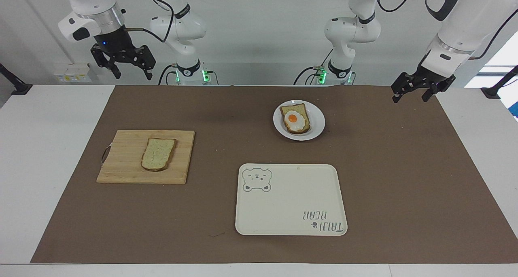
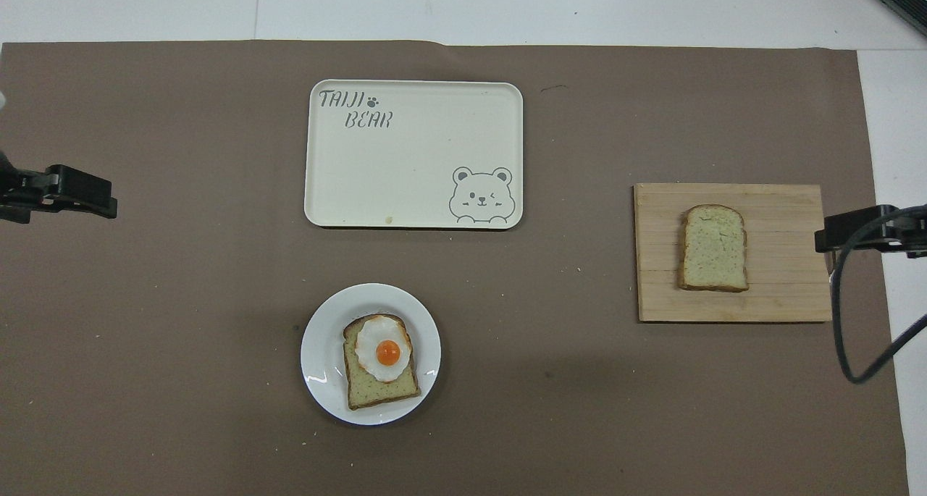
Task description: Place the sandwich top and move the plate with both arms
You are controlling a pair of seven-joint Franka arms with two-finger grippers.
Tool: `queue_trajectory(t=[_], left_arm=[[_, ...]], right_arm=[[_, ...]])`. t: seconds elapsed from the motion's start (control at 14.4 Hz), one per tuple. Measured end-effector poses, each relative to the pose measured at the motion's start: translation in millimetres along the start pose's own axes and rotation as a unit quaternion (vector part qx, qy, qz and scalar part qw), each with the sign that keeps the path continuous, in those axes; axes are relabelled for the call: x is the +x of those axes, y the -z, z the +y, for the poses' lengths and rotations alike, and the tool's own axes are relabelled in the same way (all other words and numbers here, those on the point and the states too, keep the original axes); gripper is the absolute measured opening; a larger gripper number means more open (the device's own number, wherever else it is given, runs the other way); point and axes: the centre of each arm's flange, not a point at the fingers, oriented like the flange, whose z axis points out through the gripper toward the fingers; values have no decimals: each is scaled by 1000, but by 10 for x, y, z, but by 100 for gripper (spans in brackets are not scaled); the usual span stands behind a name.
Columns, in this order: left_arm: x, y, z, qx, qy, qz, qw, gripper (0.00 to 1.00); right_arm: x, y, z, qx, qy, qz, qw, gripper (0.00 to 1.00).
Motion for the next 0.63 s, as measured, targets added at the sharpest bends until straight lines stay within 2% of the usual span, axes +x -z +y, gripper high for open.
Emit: queue_trajectory(t=[0.63], left_arm=[[0,0,0,0,0,0,1000,100]], right_arm=[[1,-16,3,0,0,-2,1000,100]])
